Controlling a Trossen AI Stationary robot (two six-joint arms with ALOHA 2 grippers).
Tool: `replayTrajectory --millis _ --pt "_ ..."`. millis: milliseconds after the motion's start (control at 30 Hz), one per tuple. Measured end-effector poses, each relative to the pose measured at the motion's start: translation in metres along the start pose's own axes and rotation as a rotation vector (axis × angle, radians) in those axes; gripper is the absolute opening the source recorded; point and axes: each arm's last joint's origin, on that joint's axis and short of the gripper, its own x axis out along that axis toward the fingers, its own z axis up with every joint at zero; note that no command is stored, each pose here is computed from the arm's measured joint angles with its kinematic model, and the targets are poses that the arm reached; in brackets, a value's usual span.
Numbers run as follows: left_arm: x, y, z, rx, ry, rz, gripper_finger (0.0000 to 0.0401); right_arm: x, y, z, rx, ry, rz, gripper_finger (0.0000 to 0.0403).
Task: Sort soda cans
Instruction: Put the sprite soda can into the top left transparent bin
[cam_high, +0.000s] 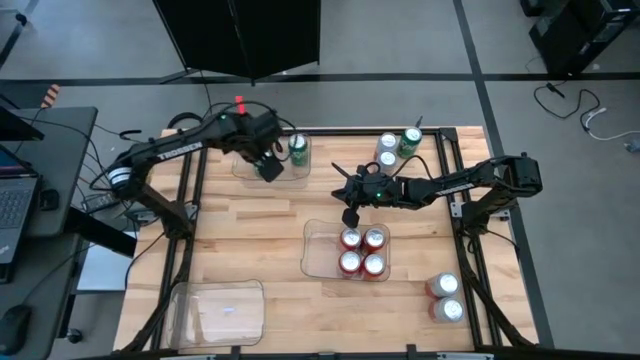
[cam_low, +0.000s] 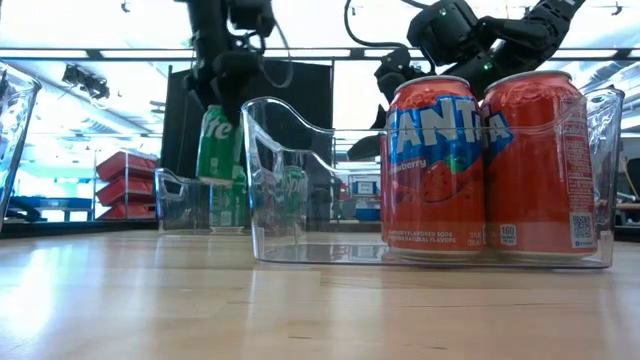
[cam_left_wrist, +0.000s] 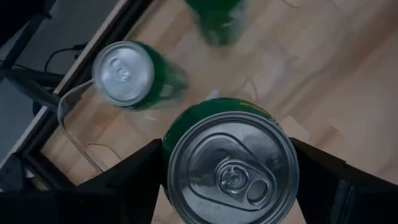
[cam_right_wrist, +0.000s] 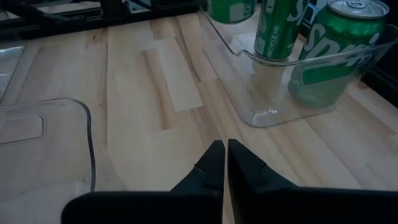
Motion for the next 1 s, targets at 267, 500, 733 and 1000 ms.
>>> replayTrajectory --millis 267,500,733,1000 --pt "0.03 0.015 -0.011 -0.053 -0.014 -0.04 0.0289 0.0 0.0 0.001 0.005 -0.008 0.0 0.0007" --pt "0.051 0.021 -0.017 -0.066 -0.01 -0.051 0.0289 0.0 0.0 0.001 0.013 -0.01 0.001 0.0007" --pt "0.068 0.022 -0.022 -0.084 -0.015 -0.087 0.0289 0.0 0.0 0.001 0.028 -0.01 0.001 0.0007" --pt "0.076 0.022 -0.026 -0.085 -0.016 -0.088 0.0289 0.0 0.0 0.001 0.028 -0.01 0.001 0.0007"
